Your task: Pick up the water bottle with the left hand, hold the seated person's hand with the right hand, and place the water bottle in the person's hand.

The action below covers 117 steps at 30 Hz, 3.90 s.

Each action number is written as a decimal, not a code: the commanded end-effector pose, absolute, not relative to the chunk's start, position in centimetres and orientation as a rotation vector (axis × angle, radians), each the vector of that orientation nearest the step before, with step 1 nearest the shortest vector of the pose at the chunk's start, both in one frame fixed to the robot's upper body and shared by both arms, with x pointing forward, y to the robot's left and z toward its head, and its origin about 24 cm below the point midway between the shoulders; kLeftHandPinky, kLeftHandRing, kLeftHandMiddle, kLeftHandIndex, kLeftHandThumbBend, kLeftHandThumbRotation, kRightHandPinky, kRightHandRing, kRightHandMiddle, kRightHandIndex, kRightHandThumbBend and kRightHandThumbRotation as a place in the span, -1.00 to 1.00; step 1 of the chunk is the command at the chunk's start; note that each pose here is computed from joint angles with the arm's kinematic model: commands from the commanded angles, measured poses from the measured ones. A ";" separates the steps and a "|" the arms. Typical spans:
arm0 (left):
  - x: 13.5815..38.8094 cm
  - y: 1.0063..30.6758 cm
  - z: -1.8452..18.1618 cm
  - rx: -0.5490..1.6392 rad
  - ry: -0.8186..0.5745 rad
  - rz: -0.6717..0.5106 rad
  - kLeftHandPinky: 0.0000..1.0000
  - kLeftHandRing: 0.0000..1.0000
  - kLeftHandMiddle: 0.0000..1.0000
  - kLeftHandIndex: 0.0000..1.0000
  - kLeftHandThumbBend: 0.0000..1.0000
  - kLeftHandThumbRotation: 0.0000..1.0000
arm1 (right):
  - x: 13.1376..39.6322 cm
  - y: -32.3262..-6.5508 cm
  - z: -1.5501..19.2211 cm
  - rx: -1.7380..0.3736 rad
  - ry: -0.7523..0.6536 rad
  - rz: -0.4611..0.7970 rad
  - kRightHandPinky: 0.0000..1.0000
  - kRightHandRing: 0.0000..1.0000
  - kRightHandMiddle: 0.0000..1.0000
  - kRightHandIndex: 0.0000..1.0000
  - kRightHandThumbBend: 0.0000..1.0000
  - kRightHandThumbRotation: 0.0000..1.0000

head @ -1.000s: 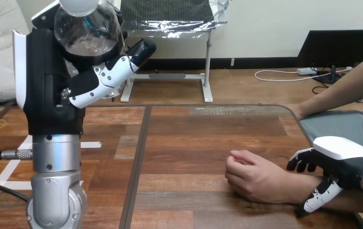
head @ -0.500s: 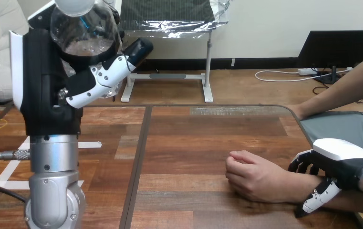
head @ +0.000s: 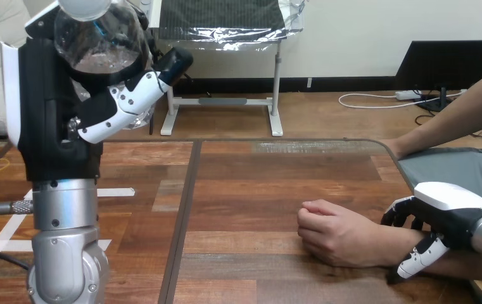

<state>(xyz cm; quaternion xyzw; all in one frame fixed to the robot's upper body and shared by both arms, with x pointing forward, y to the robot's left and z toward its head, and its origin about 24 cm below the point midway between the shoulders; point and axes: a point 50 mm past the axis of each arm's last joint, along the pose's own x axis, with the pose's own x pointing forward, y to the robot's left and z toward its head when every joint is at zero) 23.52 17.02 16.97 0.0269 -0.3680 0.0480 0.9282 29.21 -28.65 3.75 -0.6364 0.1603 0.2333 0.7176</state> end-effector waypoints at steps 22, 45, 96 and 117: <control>23.7 16.8 19.0 0.030 -0.870 0.085 -0.56 -0.41 -0.27 -0.25 0.23 -1.00 | 28.1 -27.1 -0.6 -1.356 0.443 0.608 0.00 0.19 0.32 0.30 0.78 -0.70; 23.7 16.9 19.0 0.047 -0.873 0.100 -0.56 -0.41 -0.26 -0.24 0.22 -1.00 | 28.1 -26.6 -1.8 -1.300 0.486 0.608 -0.38 -0.24 -0.07 -0.01 0.75 -0.93; 24.9 16.4 17.9 -0.008 -0.822 0.051 -0.55 -0.41 -0.26 -0.24 0.17 -1.00 | 30.3 -27.5 2.9 -1.230 0.358 0.495 -0.60 -0.46 -0.29 -0.20 0.77 -1.00; 25.8 16.0 16.7 -0.005 -0.756 0.012 -0.53 -0.39 -0.24 -0.22 0.11 -1.00 | 31.6 -27.9 8.5 -1.235 0.204 0.412 -0.55 -0.41 -0.25 -0.18 0.80 -0.94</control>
